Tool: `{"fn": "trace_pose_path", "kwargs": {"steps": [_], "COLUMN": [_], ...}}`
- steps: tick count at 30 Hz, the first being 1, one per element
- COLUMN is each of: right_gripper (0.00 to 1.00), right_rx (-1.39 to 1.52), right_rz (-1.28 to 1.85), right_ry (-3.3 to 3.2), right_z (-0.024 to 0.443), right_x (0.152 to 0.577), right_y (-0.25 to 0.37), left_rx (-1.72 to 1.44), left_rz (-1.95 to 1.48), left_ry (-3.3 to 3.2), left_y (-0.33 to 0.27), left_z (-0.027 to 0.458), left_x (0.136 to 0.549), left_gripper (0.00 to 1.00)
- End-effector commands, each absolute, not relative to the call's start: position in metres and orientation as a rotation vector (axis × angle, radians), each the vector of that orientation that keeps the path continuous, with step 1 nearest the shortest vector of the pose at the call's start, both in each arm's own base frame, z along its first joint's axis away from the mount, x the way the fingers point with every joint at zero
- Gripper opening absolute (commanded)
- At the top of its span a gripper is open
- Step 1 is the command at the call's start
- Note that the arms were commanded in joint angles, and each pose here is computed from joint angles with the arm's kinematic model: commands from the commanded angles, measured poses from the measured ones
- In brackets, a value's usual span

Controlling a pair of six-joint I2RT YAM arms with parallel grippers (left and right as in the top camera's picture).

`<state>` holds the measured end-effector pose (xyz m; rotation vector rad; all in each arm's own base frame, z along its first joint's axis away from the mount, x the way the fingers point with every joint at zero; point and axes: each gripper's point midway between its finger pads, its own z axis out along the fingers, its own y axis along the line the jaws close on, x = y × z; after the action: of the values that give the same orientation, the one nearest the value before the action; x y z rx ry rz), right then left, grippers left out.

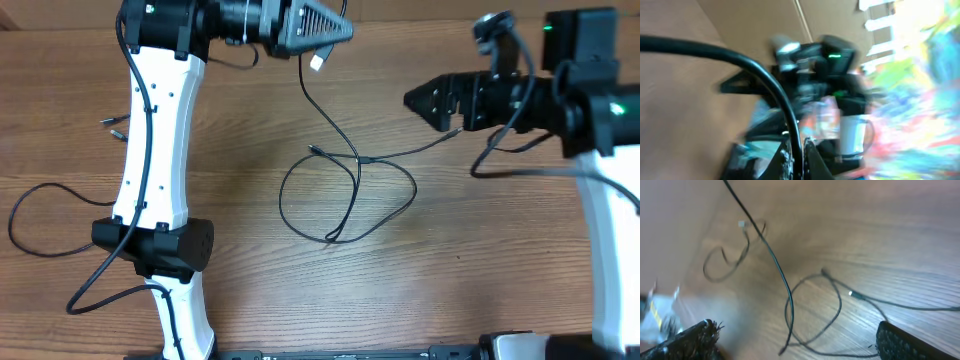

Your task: Untangle cables

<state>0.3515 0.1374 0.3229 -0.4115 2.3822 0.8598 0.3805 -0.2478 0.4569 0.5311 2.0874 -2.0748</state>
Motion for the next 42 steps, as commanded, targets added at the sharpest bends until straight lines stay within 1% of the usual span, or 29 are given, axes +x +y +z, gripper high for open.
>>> {"fn": "trace_pose_path", "kwargs": {"steps": [1,5,7,10,12,19,20,21,22,23,26,29,33,36,38,42], "right_gripper": [1.00,1.00,1.00,1.00,1.00,0.99,0.89,0.59,0.25,0.04,0.04,0.04,0.04,0.04,0.04,0.04], "right_rx": [-0.645,-0.714,-0.756,-0.823,-0.877,-1.027,-1.042,-1.058,-1.068,-1.075,-1.026,-0.950,-0.909,-0.863,-0.780,-0.554], "right_rz": [0.913,0.929,0.939,0.951,0.979,1.066,1.067,1.068,1.068,1.068,1.054,1.012,0.998,0.987,0.988,1.031], "right_ry": [2.319,2.295,2.277,2.230,2.167,1.956,1.930,1.901,1.880,1.866,1.901,1.978,2.058,2.100,2.119,2.105], "right_z": [0.315,0.308,0.304,0.300,0.304,0.323,0.325,0.328,0.330,0.331,0.329,0.321,0.310,0.305,0.308,0.328], "right_x": [0.347,0.353,0.355,0.360,0.361,0.354,0.354,0.354,0.353,0.353,0.359,0.368,0.371,0.378,0.388,0.417], "right_y": [0.163,0.184,0.197,0.219,0.238,0.300,0.306,0.312,0.317,0.320,0.320,0.312,0.297,0.282,0.272,0.250], "left_rx": [0.331,0.434,0.538,0.611,0.660,0.777,0.782,0.775,0.770,0.765,0.722,0.678,0.558,0.518,0.521,0.612], "left_rz": [-2.261,-2.177,-2.127,-2.092,-2.048,-1.934,-1.922,-1.916,-1.911,-1.904,-1.888,-1.827,-1.712,-1.624,-1.591,-1.534], "left_ry": [2.243,2.114,1.990,1.859,1.778,1.646,1.622,1.600,1.583,1.562,1.535,1.532,1.587,1.648,1.682,1.689], "left_y": [-0.247,-0.250,-0.248,-0.241,-0.235,-0.234,-0.234,-0.234,-0.234,-0.234,-0.226,-0.206,-0.154,-0.115,-0.100,-0.092], "left_z": [0.495,0.544,0.575,0.603,0.611,0.614,0.615,0.618,0.619,0.621,0.625,0.624,0.613,0.597,0.586,0.571], "left_x": [0.364,0.361,0.351,0.336,0.333,0.332,0.333,0.335,0.337,0.338,0.347,0.362,0.394,0.408,0.412,0.412], "left_gripper": [0.04,0.04,0.04,0.04,0.04,0.04,0.04,0.04,0.04,0.04,0.04,0.04,0.04,0.04,0.04,0.04]}}
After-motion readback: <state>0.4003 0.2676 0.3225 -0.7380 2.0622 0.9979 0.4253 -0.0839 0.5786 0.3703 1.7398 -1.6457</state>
